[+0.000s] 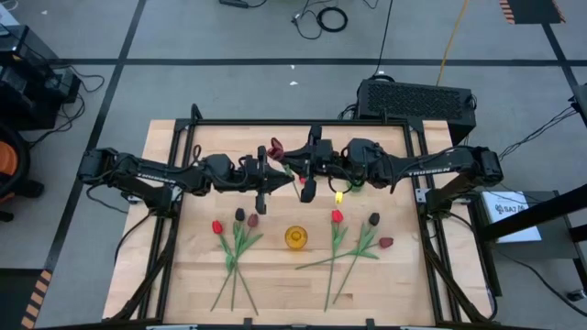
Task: Sort flowers into vase by color
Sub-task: Put the top dark red flower into the transparent vase
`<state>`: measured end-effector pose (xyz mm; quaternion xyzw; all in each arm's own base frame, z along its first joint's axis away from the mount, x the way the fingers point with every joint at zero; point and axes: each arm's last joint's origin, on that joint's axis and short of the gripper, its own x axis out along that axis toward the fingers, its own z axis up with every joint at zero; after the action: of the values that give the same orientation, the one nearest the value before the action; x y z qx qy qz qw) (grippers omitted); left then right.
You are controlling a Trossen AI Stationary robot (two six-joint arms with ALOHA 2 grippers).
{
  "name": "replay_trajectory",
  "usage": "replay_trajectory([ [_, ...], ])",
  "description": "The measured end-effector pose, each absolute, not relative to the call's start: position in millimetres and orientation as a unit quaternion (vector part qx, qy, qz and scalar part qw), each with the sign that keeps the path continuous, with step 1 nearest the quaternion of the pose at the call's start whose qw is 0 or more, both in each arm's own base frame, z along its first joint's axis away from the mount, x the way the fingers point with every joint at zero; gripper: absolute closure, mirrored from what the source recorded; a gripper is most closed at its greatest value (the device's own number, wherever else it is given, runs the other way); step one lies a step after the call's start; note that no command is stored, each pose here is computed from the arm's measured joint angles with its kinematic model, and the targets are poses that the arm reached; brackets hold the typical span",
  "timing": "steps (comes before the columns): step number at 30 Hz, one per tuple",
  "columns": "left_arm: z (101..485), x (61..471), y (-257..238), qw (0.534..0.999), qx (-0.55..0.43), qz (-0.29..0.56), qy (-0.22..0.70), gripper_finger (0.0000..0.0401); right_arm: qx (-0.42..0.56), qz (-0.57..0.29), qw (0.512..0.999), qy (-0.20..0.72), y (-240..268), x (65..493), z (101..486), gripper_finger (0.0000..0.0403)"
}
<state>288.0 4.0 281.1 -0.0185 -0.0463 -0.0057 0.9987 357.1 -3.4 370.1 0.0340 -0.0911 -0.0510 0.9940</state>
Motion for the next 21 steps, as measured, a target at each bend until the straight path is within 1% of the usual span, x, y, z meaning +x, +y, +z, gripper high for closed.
replay_trajectory([
  [3, 279, 288, 7, 0.999, -0.018, -0.013, -0.038, 0.0384, 0.051, -0.051, 0.995, -0.072, -4, 358, 367, 0.0353],
  [7, 283, 281, 12, 0.999, -0.018, -0.020, -0.020, 0.0386, 0.060, -0.055, 0.996, -0.030, -5, 352, 364, 0.0298],
  [14, 306, 248, 15, 1.000, -0.017, -0.012, -0.004, 0.0395, 0.066, -0.058, 0.996, 0.022, -5, 322, 379, 0.0205],
  [17, 317, 229, 14, 1.000, -0.009, -0.012, -0.005, 0.0396, 0.064, -0.061, 0.994, 0.062, -5, 303, 384, 0.0179],
  [21, 327, 204, 12, 1.000, 0.002, -0.009, -0.007, 0.0397, 0.086, -0.065, 0.982, 0.153, 0, 286, 372, 0.0164],
])
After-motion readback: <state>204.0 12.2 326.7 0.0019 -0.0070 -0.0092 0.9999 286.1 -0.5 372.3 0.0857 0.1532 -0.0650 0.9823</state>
